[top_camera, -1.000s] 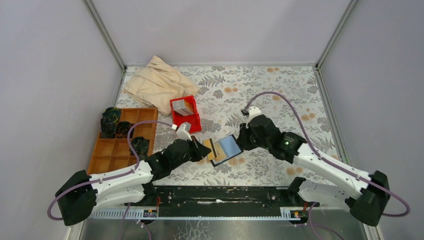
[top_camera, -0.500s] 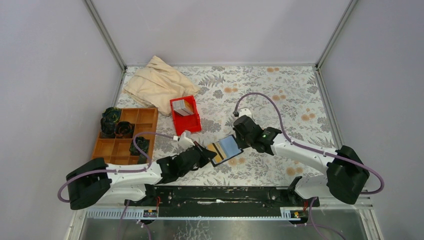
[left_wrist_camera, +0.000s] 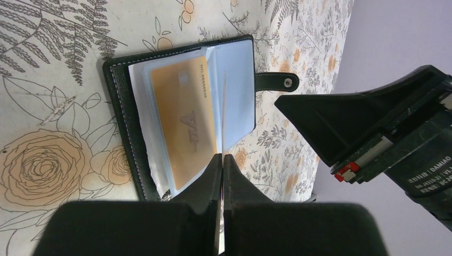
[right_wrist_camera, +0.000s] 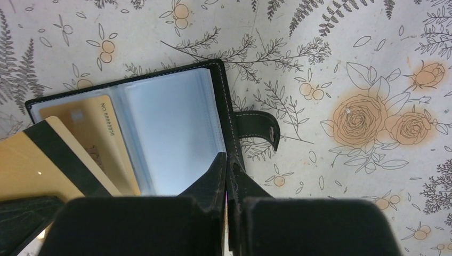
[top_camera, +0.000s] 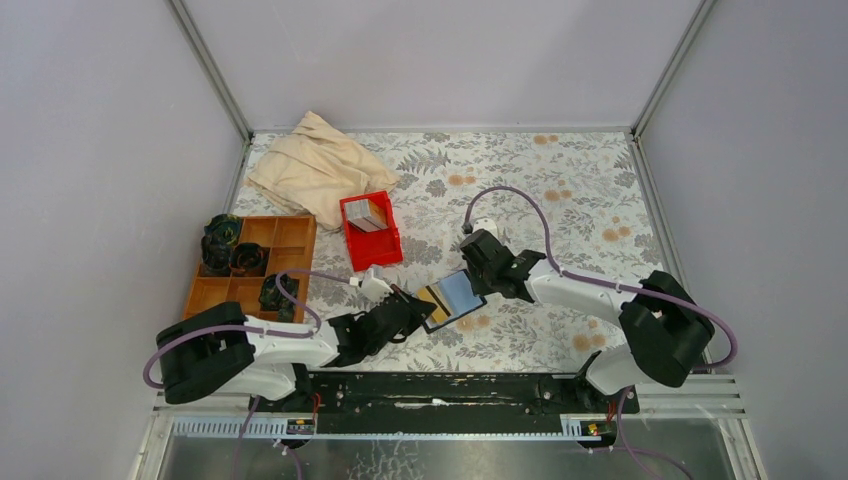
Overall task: Put the credit cards into the card holder
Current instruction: Insert the credit card into the card holder.
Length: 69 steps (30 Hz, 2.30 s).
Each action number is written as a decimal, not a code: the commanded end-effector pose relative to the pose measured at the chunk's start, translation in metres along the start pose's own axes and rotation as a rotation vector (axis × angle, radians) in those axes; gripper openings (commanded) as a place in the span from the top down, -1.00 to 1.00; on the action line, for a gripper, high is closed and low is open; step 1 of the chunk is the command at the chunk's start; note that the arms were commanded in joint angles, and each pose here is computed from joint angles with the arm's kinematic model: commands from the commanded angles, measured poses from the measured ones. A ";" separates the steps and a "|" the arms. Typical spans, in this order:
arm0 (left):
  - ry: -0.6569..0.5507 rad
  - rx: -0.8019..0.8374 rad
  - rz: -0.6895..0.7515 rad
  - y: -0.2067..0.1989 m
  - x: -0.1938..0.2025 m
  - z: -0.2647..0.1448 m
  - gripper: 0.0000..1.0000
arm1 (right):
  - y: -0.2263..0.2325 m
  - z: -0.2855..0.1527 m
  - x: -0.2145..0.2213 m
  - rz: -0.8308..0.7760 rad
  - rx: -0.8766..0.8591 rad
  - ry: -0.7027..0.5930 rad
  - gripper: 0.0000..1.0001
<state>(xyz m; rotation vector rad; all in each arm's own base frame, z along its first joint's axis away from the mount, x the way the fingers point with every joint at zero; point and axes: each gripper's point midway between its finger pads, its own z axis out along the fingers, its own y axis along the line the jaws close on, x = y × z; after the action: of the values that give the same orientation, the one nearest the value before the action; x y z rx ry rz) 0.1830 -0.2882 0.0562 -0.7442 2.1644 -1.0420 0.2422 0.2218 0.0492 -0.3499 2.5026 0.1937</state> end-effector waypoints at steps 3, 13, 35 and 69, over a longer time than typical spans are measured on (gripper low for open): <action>-0.068 0.072 -0.035 -0.025 -0.012 0.005 1.00 | 0.003 0.006 -0.028 0.013 0.002 -0.066 1.00; -0.042 0.072 -0.036 -0.022 -0.007 0.015 1.00 | -0.002 0.017 -0.027 0.023 0.011 -0.046 1.00; -0.024 0.037 -0.042 -0.008 -0.003 0.024 1.00 | -0.006 0.032 -0.021 0.040 0.010 0.002 1.00; 0.073 0.054 -0.099 0.022 0.015 0.036 1.00 | -0.006 0.048 0.000 0.056 -0.006 0.070 1.00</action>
<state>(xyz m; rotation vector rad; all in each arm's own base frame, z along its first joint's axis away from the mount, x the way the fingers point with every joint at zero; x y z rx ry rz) 0.1988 -0.3062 0.0252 -0.8048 2.1485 -1.1785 0.2666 0.2177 0.0118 -0.2968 2.5836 0.1693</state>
